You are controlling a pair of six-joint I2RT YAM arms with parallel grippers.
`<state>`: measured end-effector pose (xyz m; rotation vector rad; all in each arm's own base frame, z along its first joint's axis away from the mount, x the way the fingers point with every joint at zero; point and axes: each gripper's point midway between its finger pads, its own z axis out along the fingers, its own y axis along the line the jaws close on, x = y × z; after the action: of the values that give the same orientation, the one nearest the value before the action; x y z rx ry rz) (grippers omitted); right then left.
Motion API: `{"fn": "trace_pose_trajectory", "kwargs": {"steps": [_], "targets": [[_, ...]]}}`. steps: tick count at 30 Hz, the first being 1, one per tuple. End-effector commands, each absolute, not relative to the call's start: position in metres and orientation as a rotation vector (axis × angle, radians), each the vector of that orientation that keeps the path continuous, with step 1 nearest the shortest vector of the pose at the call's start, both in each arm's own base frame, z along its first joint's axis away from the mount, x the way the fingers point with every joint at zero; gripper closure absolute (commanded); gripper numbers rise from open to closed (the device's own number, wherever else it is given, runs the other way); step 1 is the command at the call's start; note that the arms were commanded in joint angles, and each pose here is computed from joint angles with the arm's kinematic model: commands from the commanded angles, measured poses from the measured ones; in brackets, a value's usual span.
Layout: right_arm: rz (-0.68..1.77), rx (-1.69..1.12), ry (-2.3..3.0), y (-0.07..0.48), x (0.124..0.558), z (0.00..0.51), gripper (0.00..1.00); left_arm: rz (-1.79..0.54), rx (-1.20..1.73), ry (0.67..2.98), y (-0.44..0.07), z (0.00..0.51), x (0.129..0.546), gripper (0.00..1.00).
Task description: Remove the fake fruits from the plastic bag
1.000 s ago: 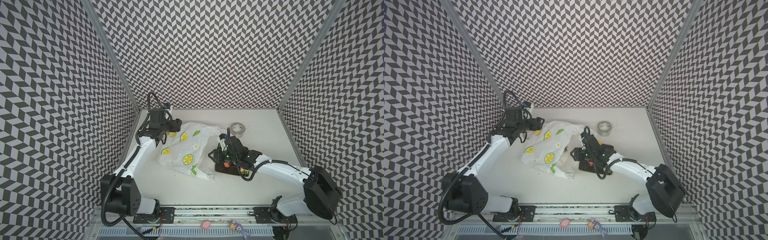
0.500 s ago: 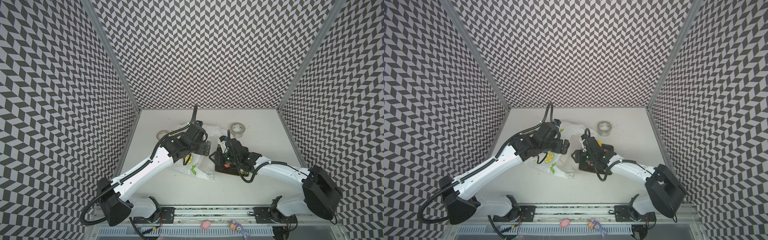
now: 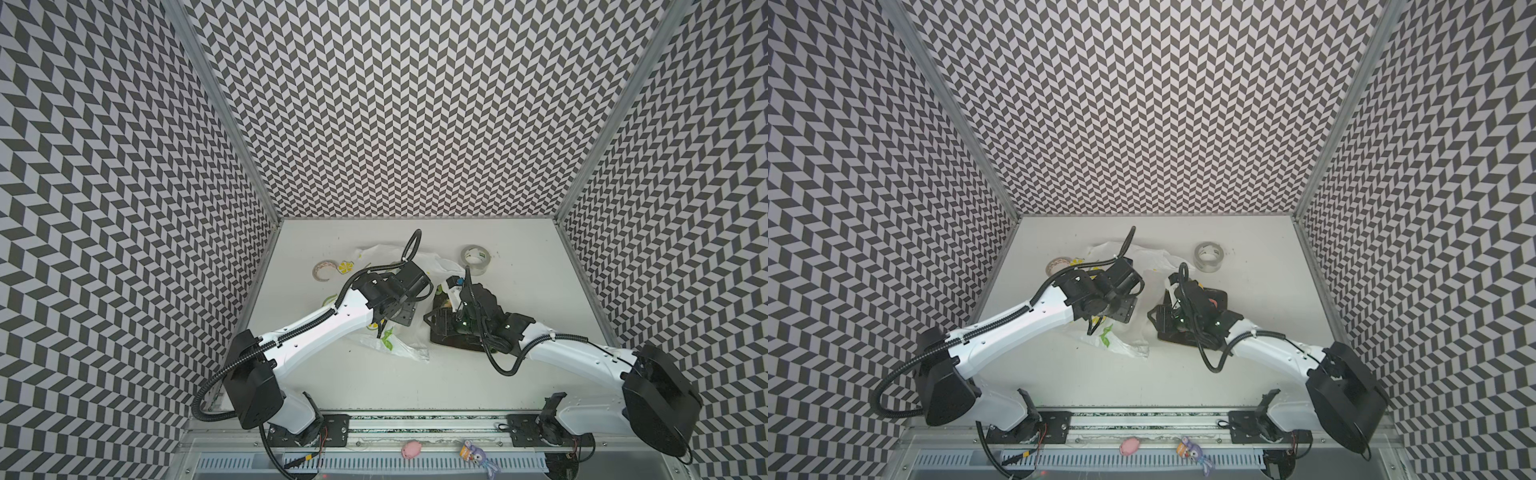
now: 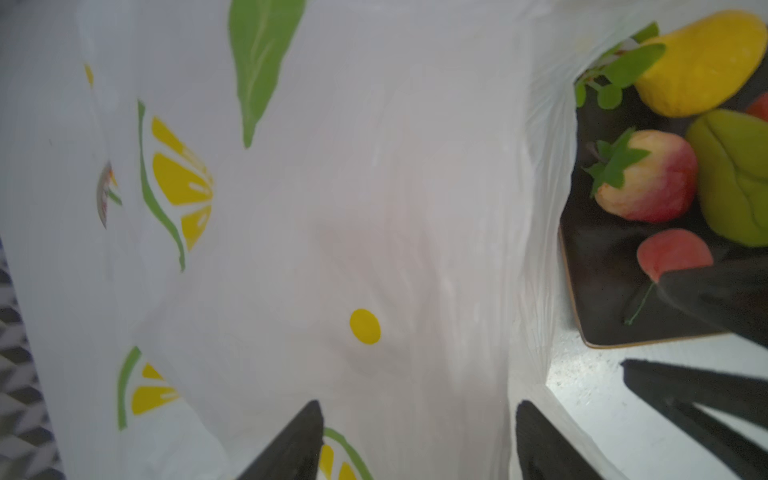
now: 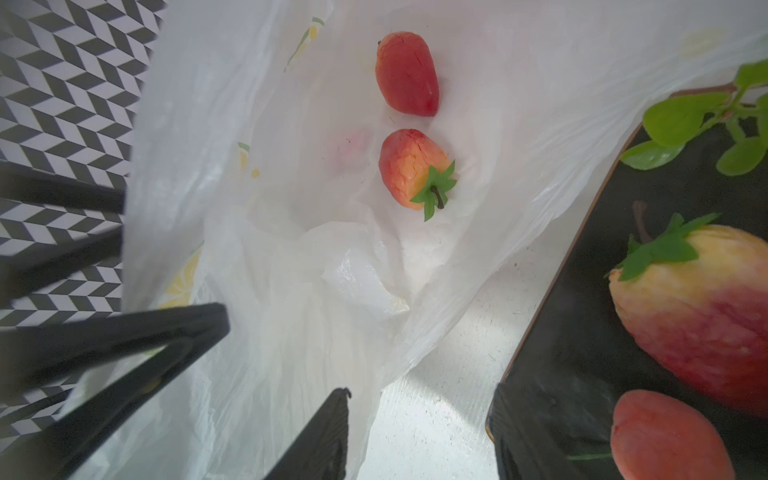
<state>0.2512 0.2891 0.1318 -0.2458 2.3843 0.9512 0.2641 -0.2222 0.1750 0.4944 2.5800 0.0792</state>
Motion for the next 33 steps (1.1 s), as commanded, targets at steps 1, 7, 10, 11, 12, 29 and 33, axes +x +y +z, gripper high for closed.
{"fn": "trace_pose_trajectory", "kwargs": {"steps": [1,7,10,11,12,29,33], "targets": [[0.997,-0.369,2.213,0.298,0.251,0.161,0.45,0.134,0.459,2.531,-0.215,0.184,0.269,0.52],[0.831,-0.765,1.932,0.312,0.24,0.187,0.47,0.081,0.458,2.439,-0.214,0.205,0.271,1.0],[0.687,-0.955,1.748,0.32,0.237,0.198,0.48,0.05,0.497,2.396,-0.212,0.209,0.268,1.0],[0.65,-1.001,1.705,0.321,0.237,0.199,0.48,0.04,0.504,2.384,-0.211,0.21,0.267,1.0],[0.597,-1.054,1.667,0.323,0.239,0.198,0.48,0.024,0.519,2.365,-0.211,0.212,0.265,1.0],[0.128,-1.344,1.483,0.367,0.3,0.15,0.51,-0.137,0.719,2.142,-0.211,0.243,0.244,1.0],[0.093,-1.349,1.504,0.374,0.312,0.127,0.51,-0.18,0.752,2.069,-0.211,0.254,0.239,1.0]]}}
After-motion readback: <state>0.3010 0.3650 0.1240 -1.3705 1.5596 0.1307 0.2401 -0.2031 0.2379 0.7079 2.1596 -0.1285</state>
